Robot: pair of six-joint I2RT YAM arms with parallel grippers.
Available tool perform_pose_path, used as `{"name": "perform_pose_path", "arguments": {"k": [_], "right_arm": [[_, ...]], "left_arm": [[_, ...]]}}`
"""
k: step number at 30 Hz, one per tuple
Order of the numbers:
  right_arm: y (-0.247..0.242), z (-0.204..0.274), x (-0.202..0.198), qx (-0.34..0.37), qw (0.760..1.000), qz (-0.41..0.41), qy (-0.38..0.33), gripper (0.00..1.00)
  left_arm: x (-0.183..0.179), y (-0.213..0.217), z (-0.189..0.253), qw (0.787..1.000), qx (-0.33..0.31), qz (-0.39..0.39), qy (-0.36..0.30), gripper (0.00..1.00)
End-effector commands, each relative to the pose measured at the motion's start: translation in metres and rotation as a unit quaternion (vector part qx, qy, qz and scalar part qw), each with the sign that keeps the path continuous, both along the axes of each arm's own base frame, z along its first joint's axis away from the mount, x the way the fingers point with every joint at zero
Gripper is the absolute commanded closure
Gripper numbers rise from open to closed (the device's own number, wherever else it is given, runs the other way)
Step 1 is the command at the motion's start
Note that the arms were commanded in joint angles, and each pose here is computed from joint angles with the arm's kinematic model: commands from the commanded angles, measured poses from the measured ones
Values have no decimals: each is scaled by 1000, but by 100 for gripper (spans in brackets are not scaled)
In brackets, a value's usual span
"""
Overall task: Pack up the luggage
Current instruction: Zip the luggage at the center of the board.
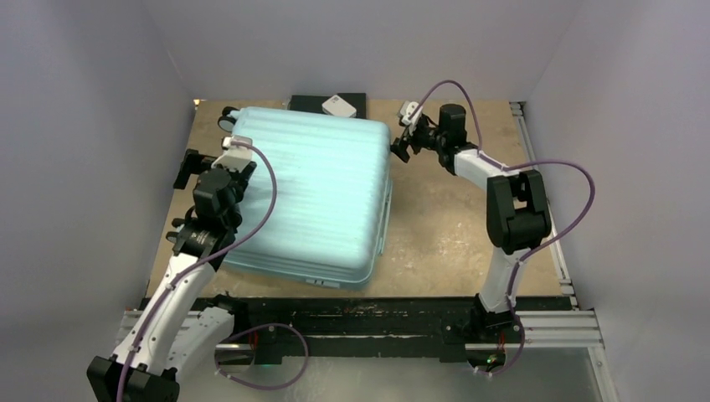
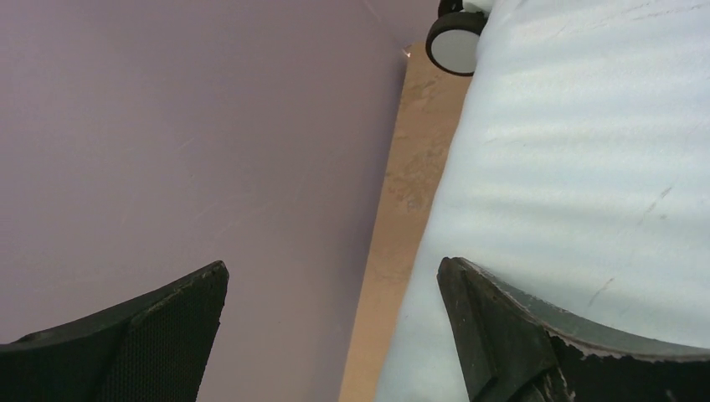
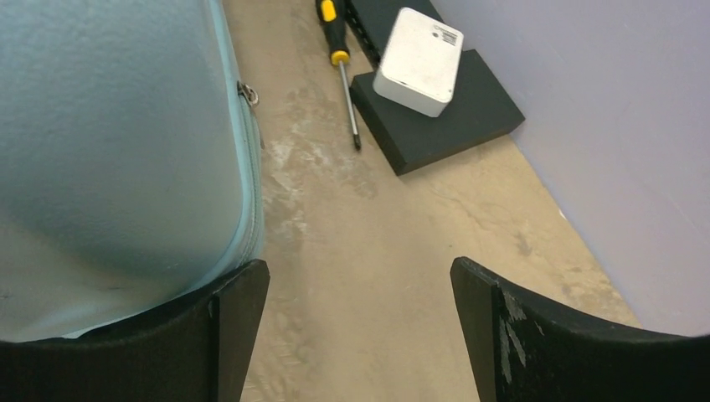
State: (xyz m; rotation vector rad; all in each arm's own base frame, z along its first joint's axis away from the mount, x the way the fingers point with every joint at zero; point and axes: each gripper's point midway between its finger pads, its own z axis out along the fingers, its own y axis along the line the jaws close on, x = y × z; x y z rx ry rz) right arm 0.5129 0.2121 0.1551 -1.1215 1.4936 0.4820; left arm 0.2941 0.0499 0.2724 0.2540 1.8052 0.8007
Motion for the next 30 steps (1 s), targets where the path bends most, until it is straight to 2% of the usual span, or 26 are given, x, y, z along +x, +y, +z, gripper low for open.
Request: {"name": "perform_pose_path", "arguments": {"k": [1, 7, 11, 13, 15, 18, 21, 25, 30], "right_arm": [[88, 8, -118, 58, 979, 178, 82, 13], [43, 40, -106, 74, 993, 68, 58, 11], [3, 52, -115, 76, 994, 46, 62, 11], [-8, 42, -134, 53, 994, 70, 71, 12], [-13, 23, -161, 9, 992, 114, 52, 14], [-11, -5, -206, -2, 983, 177, 55, 15], [-4, -19, -232, 0, 976, 213, 54, 17], [11, -17, -244, 12, 967, 251, 44, 23], [27, -9, -245, 28, 965, 260, 34, 24]], "left_arm": [[-13, -9, -114, 979, 21, -31, 202, 1], [6, -29, -123, 970, 7, -74, 230, 1], [17, -38, -129, 965, 0, -92, 246, 1], [22, -41, -128, 964, -3, -95, 247, 1], [24, -43, -123, 965, -9, -97, 242, 1], [25, -52, -110, 965, -25, -121, 231, 1], [21, -62, -96, 961, -40, -155, 225, 1], [12, -71, -79, 958, -54, -185, 214, 1], [2, -76, -63, 956, -65, -206, 197, 1]]}}
